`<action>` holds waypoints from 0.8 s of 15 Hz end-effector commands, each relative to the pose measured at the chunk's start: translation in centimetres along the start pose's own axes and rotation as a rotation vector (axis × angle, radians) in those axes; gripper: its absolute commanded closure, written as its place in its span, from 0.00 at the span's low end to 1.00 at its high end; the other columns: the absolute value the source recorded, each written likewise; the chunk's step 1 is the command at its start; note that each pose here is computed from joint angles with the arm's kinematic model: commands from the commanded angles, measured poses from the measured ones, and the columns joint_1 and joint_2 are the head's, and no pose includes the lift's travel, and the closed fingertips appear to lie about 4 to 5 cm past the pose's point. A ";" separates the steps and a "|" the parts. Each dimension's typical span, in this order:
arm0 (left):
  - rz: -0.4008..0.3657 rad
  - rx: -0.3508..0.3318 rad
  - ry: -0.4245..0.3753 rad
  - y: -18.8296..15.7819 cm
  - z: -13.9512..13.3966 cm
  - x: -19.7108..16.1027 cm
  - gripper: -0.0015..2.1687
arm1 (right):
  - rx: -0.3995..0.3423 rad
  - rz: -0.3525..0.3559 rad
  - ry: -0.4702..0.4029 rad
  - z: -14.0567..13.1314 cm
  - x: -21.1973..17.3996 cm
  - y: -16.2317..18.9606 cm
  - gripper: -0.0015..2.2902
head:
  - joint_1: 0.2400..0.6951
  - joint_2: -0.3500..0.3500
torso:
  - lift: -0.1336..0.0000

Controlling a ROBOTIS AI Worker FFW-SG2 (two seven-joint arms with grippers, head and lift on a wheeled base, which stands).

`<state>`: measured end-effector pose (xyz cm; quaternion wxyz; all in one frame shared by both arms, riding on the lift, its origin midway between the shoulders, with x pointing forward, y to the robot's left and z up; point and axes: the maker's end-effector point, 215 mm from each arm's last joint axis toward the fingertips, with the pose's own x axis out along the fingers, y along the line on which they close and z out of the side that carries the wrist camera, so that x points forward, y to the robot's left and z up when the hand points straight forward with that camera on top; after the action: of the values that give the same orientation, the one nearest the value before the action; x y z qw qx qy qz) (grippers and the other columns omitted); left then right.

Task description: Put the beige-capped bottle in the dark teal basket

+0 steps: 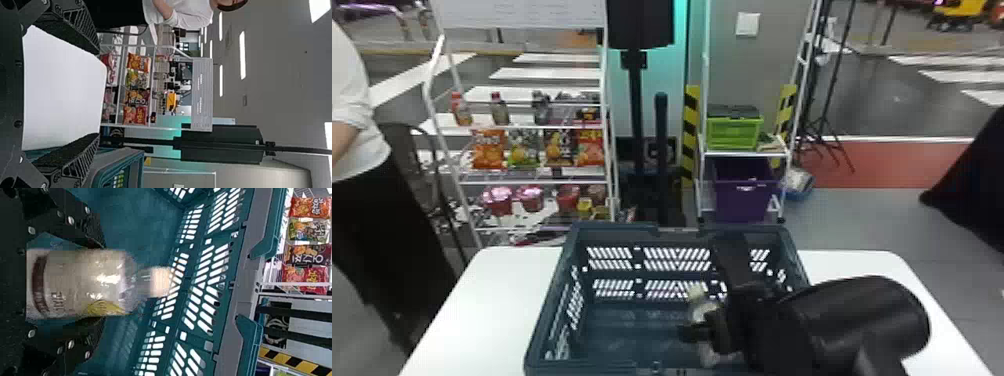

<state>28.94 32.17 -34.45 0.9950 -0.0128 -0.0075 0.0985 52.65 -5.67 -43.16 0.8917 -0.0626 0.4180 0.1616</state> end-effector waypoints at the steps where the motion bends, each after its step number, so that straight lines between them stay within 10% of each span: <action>1: 0.000 0.000 0.000 0.0 0.0 0.1 0.07 | 0.004 0.004 -0.013 0.4 -0.2 0.1 0.02 | 0.57 0.50 | 1.00; 7: 0.009 -0.004 0.002 0.5 -0.2 0.3 0.07 | 0.026 0.039 -0.299 7.0 -4.9 2.0 0.02 | 0.57 0.50 | 1.00; 12: 0.008 -0.002 0.010 0.4 -0.3 0.9 0.07 | 0.069 0.006 -0.466 4.1 -9.4 -0.7 0.03 | 0.57 0.50 | 1.00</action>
<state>29.59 32.76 -34.68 0.9946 -0.0147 -0.0051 0.1026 51.56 -5.82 -33.69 0.9578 0.0032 0.2311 0.1709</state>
